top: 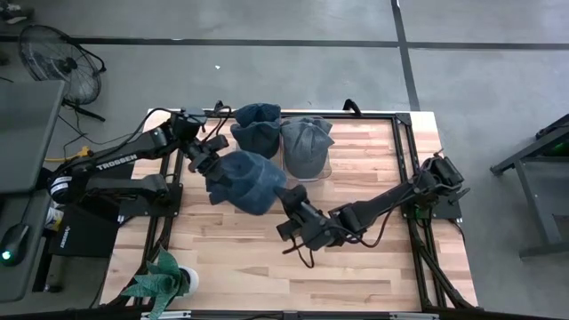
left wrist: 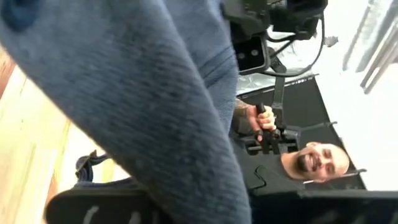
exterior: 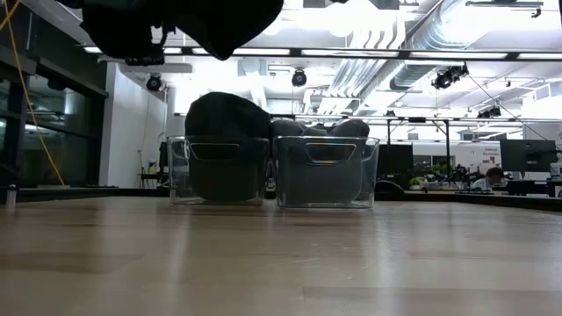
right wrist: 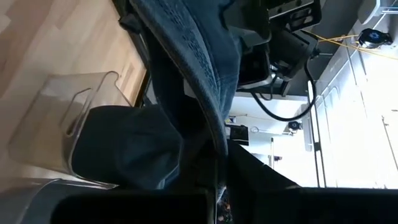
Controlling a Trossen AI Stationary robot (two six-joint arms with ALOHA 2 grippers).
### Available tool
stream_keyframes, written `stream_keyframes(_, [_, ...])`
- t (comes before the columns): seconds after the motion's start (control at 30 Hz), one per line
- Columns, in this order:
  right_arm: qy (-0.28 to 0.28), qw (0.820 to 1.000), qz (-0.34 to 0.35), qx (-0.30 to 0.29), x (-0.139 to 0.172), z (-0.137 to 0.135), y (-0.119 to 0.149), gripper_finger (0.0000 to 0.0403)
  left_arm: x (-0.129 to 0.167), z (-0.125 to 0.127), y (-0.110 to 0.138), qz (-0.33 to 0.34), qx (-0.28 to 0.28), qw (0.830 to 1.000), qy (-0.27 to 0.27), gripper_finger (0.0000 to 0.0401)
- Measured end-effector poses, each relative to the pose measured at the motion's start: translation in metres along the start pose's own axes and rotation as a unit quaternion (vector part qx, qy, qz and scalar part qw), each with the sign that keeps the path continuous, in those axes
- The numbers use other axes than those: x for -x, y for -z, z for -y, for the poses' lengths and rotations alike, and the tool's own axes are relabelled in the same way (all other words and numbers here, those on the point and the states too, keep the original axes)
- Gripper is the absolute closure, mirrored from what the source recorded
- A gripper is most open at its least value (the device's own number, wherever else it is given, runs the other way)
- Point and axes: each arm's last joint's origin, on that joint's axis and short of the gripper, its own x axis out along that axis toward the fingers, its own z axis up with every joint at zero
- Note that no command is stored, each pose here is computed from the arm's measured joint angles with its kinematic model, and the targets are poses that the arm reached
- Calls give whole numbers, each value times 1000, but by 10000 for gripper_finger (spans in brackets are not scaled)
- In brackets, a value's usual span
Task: Pick & Place hat
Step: Put the blue cap into the left transparent bin
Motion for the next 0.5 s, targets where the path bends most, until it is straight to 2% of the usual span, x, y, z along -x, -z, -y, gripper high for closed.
stream_keyframes(0.17, [-3,1000,-7,-15,2,-2,0,380,0,0,-1,8,-26,1000,-5,395])
stream_keyframes(0.5, [8,997,-25,-71,5,-2,0,239,0,0,-2,15,-50,999,-13,399])
